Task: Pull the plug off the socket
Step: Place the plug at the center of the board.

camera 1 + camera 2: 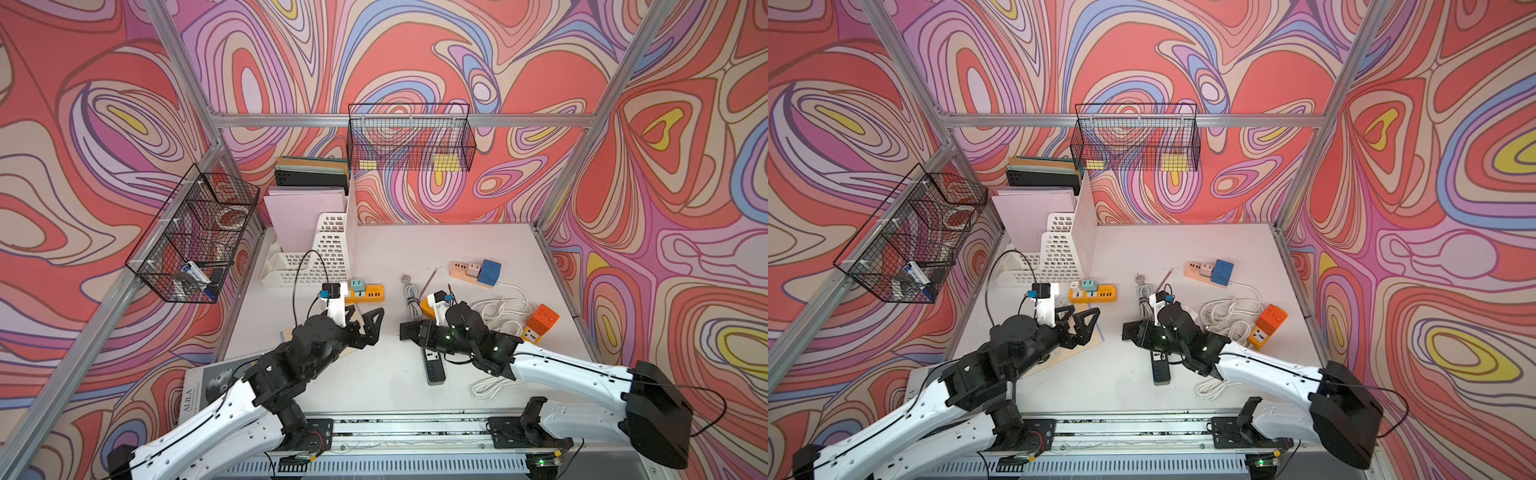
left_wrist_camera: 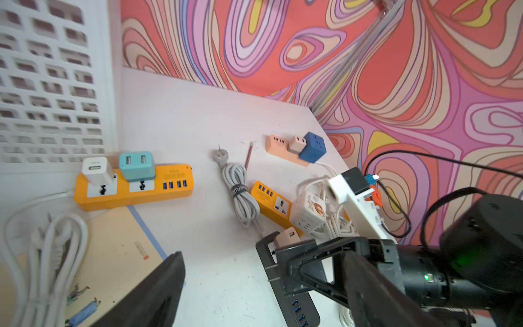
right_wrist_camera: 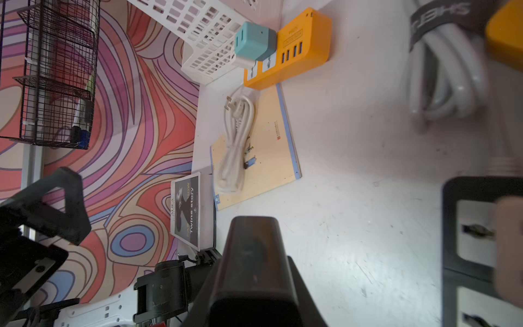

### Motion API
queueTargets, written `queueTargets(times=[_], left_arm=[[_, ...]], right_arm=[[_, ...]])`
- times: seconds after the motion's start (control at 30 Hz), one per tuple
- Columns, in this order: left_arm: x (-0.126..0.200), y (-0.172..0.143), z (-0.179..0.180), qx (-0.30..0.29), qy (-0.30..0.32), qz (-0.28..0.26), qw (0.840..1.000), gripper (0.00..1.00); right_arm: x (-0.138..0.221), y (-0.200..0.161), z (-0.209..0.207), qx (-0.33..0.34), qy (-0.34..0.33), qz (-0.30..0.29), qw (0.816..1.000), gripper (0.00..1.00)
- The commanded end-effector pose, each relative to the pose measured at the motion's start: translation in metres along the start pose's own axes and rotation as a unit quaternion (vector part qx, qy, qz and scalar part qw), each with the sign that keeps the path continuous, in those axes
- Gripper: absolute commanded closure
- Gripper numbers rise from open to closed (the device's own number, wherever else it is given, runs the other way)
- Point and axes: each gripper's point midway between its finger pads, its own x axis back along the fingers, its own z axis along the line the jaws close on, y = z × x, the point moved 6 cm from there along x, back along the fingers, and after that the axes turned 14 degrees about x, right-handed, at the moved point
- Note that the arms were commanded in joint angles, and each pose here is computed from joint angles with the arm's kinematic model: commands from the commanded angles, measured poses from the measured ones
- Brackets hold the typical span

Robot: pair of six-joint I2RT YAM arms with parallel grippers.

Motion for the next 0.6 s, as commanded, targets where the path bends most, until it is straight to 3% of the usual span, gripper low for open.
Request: queueTargets(times=[0.0, 0.33, 0.57], left_arm=[[0.010, 0.000, 0.028, -0.032, 0.067, -0.028, 0.997, 0.05], [0.017, -0.015, 0.049, -0.001, 0.096, -0.011, 0.995, 0.06], [0.015, -0.020, 0.054, 0.011, 0.102, -0.009, 0.995, 0.07]], right_arm=[[-0.021, 0.024, 0.033, 0.012, 0.079, 0.002, 0.997, 0.72], [-0.087, 0.020, -0.001, -0.016, -0.006, 0.104, 0.994, 0.72], [-0.132, 0.015, -0.035, -0.016, -0.090, 0.176, 0.980, 0.70]])
